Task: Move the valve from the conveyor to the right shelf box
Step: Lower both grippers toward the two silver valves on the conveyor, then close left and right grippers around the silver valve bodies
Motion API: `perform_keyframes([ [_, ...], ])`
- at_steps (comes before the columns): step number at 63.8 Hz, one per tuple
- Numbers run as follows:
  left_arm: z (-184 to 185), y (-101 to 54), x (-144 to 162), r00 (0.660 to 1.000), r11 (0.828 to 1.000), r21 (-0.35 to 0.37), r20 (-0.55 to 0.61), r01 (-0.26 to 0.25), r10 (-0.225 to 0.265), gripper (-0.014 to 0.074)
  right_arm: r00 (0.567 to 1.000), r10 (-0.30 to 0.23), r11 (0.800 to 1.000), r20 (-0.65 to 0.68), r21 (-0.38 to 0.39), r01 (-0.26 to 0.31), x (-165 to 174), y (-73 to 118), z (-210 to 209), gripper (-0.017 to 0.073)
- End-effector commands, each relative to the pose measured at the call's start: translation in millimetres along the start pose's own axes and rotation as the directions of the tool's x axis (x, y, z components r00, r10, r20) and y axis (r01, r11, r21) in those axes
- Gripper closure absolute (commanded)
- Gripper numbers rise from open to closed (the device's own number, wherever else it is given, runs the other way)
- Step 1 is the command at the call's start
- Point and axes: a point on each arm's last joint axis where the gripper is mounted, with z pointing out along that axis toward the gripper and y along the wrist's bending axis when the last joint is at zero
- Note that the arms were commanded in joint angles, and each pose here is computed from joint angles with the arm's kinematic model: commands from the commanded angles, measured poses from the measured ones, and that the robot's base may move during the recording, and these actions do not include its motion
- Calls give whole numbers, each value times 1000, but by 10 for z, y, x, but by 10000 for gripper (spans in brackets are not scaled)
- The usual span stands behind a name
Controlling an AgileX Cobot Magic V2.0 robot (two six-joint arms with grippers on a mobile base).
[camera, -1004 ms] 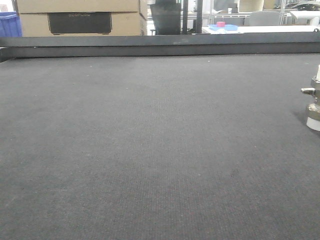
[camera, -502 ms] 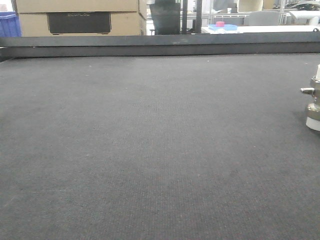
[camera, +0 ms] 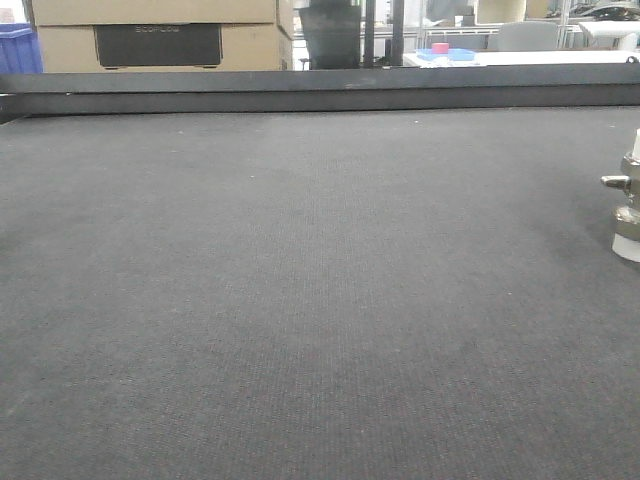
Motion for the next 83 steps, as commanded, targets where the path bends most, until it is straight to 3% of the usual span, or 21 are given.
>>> perform_keyframes([
  [1, -13, -17, -35, 1000, 1000, 14, 21, 15, -15, 12, 998, -22, 1000, -57, 1, 22, -46, 5, 186, -10],
  [29, -10, -18, -5, 1000, 1000, 14, -12, 15, -14, 12, 970, -6, 1000, -244, 12, 9, -75, -113, 972, -10],
  [57, -11, -18, 23, 999, 1000, 15, -42, 15, -14, 12, 942, -5, 1000, -334, 17, 12, -23, -153, 1252, -3],
  [60, -11, -18, 23, 999, 1000, 15, -42, 15, -14, 12, 941, -5, 1000, -338, 17, 12, -20, -152, 1251, 33],
  [66, -11, -20, 28, 999, 1000, 17, -49, 17, -16, 12, 940, -6, 1000, -341, 18, 13, -16, -152, 1234, 188],
  [79, -1, -22, 61, 994, 1000, 17, -109, 17, -15, 13, 938, -14, 999, -347, 30, 26, -10, -164, 1215, 710],
  [83, 26, -23, 49, 988, 1000, 18, -152, 17, -14, 13, 946, -10, 999, -323, 35, 22, -29, -163, 1181, 711],
])
